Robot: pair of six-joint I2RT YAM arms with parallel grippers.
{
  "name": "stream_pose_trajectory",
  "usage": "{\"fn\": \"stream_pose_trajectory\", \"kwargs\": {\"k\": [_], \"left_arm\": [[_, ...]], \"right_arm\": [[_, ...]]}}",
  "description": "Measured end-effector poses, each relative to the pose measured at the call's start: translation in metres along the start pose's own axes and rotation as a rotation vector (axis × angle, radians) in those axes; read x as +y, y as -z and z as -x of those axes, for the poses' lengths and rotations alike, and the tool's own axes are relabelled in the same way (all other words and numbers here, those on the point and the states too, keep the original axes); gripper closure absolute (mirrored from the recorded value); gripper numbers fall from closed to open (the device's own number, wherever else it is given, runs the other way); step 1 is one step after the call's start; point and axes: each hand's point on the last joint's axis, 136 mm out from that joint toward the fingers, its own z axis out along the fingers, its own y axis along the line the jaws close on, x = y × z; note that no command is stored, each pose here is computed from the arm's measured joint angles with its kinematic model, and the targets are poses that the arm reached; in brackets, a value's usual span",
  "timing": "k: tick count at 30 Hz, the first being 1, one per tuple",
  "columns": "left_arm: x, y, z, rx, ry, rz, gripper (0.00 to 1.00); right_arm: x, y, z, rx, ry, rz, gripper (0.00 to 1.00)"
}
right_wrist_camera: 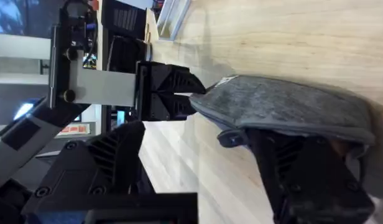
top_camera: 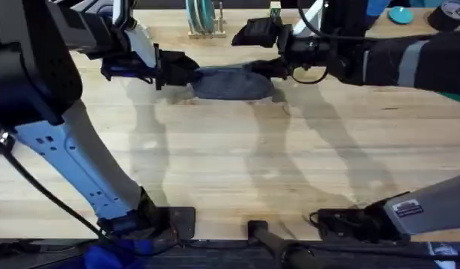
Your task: Unzip the bag, pick up the pens from the table one at a time and place them inside, then zip the bag closed.
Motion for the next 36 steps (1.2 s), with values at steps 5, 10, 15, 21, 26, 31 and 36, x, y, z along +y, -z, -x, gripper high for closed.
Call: {"fn": "stream_pose_trajectory", "kwargs": {"k": [5,10,15,21,26,31,36], "left_arm": [[0.0000,0.0000,0.0000,0.000,0.000,0.000,0.959],[0.0000,0.0000,0.0000,0.000,0.000,0.000,0.959],[0.0000,0.0000,0.0000,0.000,0.000,0.000,0.959],[0.0000,0.0000,0.0000,0.000,0.005,0.000,0.959],[0.0000,0.0000,-0.0001,0.000,0.008,0.000,0.959],[0.0001,0.0001,-0.0001,0.000,0.008,0.000,0.959],[0.0001,0.0001,-0.0001,0.000,0.012,0.000,0.959]], "right_arm": [[0.0002,0.0000,-0.0002,0.001,0.000,0.001,0.005],[0.0004,0.0000,-0.0004,0.003,0.000,0.002,0.005],[0.0004,0.0000,-0.0004,0.003,0.001,0.002,0.005],[0.0002,0.0000,-0.0005,0.003,0.007,0.002,0.005],[0.0033,0.0019,-0.0005,0.001,0.018,0.003,0.005],[0.0062,0.0034,-0.0002,-0.001,0.023,0.007,0.005],[0.0048,0.0034,-0.0013,0.003,0.016,0.002,0.005]]}}
